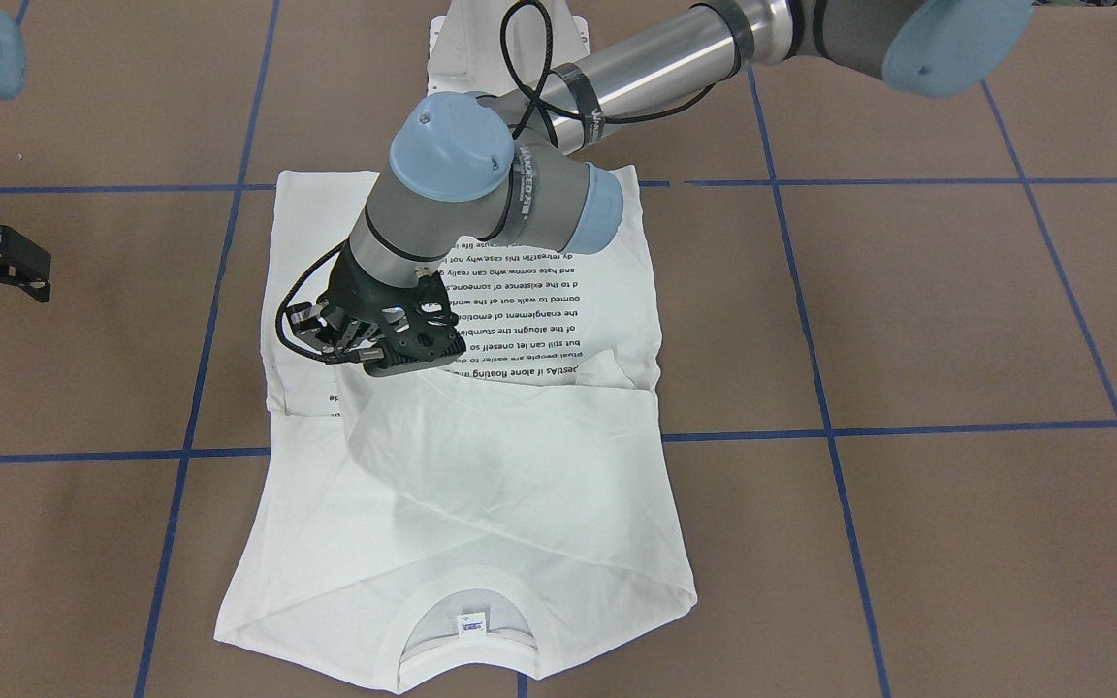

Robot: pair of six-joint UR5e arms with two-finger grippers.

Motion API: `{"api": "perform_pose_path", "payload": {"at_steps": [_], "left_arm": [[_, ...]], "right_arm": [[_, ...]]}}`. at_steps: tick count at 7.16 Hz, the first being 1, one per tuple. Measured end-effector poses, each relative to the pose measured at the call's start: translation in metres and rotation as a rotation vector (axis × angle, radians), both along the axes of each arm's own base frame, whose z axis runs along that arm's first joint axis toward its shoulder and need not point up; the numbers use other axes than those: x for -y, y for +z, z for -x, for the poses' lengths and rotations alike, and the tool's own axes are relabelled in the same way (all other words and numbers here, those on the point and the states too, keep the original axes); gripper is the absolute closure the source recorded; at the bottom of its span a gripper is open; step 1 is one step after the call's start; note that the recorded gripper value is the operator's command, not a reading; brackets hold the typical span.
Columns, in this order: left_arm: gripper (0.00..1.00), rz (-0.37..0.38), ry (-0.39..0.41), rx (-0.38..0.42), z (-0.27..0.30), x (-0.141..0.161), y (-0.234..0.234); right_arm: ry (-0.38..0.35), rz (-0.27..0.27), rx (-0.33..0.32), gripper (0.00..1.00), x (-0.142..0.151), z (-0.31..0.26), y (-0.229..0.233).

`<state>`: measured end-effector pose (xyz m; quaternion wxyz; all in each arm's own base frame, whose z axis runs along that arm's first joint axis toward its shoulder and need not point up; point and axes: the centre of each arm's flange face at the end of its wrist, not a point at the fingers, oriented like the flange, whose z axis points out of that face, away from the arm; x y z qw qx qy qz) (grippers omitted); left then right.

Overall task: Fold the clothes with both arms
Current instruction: 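Fold the sleeve with the left gripper across the shirt toward the collar, then release the sleeve and pull the left gripper back while the right gripper lowers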

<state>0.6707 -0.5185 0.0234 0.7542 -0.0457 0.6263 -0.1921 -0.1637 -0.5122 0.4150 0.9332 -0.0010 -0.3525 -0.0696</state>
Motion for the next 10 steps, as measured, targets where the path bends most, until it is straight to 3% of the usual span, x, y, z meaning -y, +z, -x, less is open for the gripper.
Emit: {"api": "perform_pose_path", "payload": {"at_steps": [2,5,8,10], "left_arm": [[0.0,-0.022,-0.023,-0.045,-0.004,-0.008,-0.004],[0.0,-0.044,-0.027,-0.05,0.004,-0.009,0.0],[0.0,-0.114,0.059,0.103,0.049,-0.027,0.055],[0.0,-0.195,0.122,0.237,0.126,-0.071,0.109]], "right_arm": [[-0.002,-0.008,0.009,0.0,0.001,0.001,-0.002],[0.002,-0.009,0.054,0.0,0.0,0.005,-0.011],[0.105,0.009,0.176,0.0,-0.021,0.057,-0.038],[0.15,0.037,0.195,0.0,-0.07,0.105,-0.051]]}}
